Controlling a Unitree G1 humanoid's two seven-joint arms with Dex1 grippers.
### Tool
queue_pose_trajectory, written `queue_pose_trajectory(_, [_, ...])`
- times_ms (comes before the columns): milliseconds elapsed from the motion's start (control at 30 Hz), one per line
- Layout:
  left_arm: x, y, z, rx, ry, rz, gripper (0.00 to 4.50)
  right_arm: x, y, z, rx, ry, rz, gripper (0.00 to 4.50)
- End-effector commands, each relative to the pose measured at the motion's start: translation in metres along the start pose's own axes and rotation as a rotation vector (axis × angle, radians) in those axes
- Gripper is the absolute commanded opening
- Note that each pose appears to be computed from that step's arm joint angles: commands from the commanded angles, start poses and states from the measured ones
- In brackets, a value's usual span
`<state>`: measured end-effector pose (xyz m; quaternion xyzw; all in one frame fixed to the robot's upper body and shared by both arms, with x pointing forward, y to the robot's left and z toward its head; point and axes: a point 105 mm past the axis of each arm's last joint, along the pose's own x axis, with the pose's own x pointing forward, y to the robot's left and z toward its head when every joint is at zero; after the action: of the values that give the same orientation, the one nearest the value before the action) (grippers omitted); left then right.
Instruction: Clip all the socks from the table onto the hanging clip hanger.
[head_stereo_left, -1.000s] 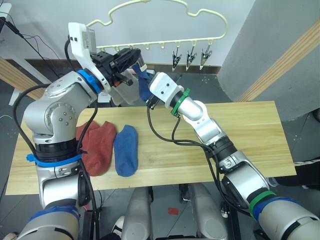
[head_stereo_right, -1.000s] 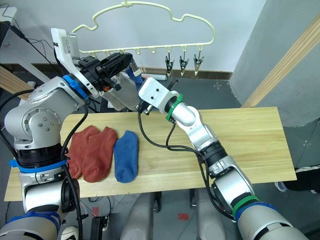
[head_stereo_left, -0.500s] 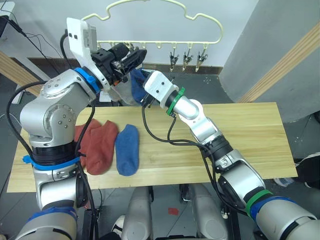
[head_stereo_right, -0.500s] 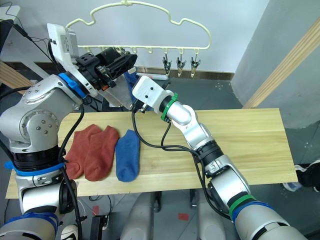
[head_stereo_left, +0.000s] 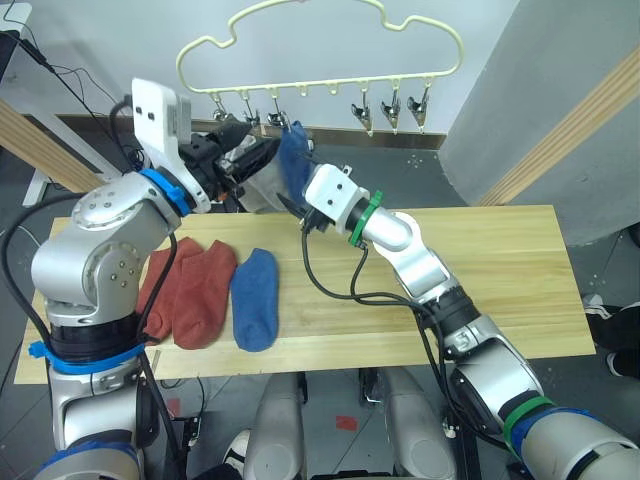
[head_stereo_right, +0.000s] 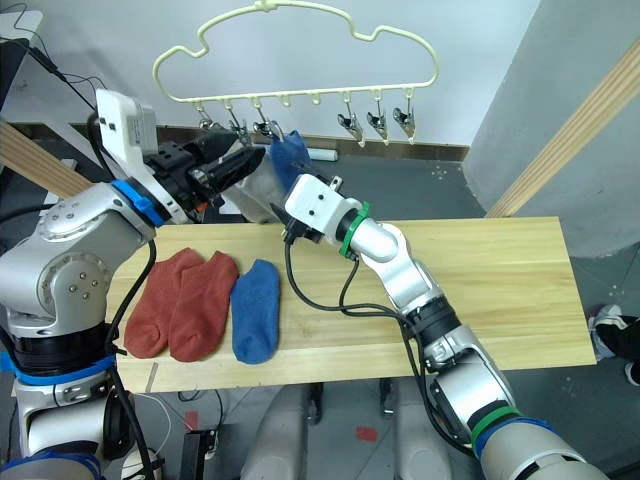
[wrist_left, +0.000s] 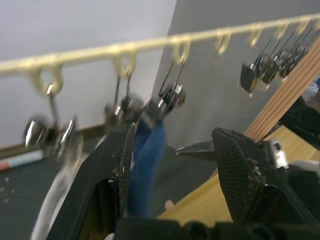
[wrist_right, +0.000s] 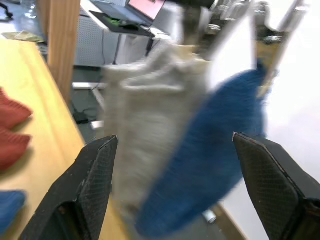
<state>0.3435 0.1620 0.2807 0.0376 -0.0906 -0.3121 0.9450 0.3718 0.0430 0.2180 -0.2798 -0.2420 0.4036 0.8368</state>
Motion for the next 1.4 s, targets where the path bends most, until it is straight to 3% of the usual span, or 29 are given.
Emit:
queue_pose_trajectory(33, [-0.008,-0.006,0.013,0.063,-0.058,-0.018,2.67,-0.007,-0.001,0.020,-0.013,-0.050,0.002,3.82])
queue_pose_trajectory(400, [-0.048,-0.028,-0.011,0.282,0.029,-0.230,2.67,-0.078,0.000,0.031,0.125,0.049,0.015,3.82])
queue_pose_trajectory(500, [-0.050,-0.040,-0.016,0.289,0.026,-0.293,2.67,-0.090,-0.002,0.035,0.212,0.072,-0.050,3.82])
queue_pose_trajectory(667, [-0.051,-0.056,-0.018,0.272,-0.011,-0.449,2.67,-0.105,-0.013,0.043,0.339,0.083,-0.287,3.82])
queue_pose_trajectory(833, [-0.053,-0.048,-0.021,0.281,-0.055,-0.361,2.67,-0.113,-0.021,0.059,0.351,0.053,-0.383,3.82])
queue_pose_trajectory(1067, [-0.045,-0.038,-0.019,0.316,-0.126,-0.255,2.67,-0.093,-0.024,0.060,0.399,0.041,-0.354,3.82])
queue_pose_trajectory(1167, [-0.042,-0.042,-0.018,0.325,-0.138,-0.264,2.67,-0.083,-0.030,0.055,0.411,0.040,-0.390,3.22])
queue_pose_trajectory(1267, [-0.039,-0.042,-0.017,0.326,-0.142,-0.263,2.67,-0.075,-0.032,0.052,0.416,0.041,-0.398,2.23])
queue_pose_trajectory(1400, [-0.032,-0.041,-0.013,0.339,-0.158,-0.258,2.67,-0.062,-0.043,0.045,0.422,0.059,-0.440,2.23])
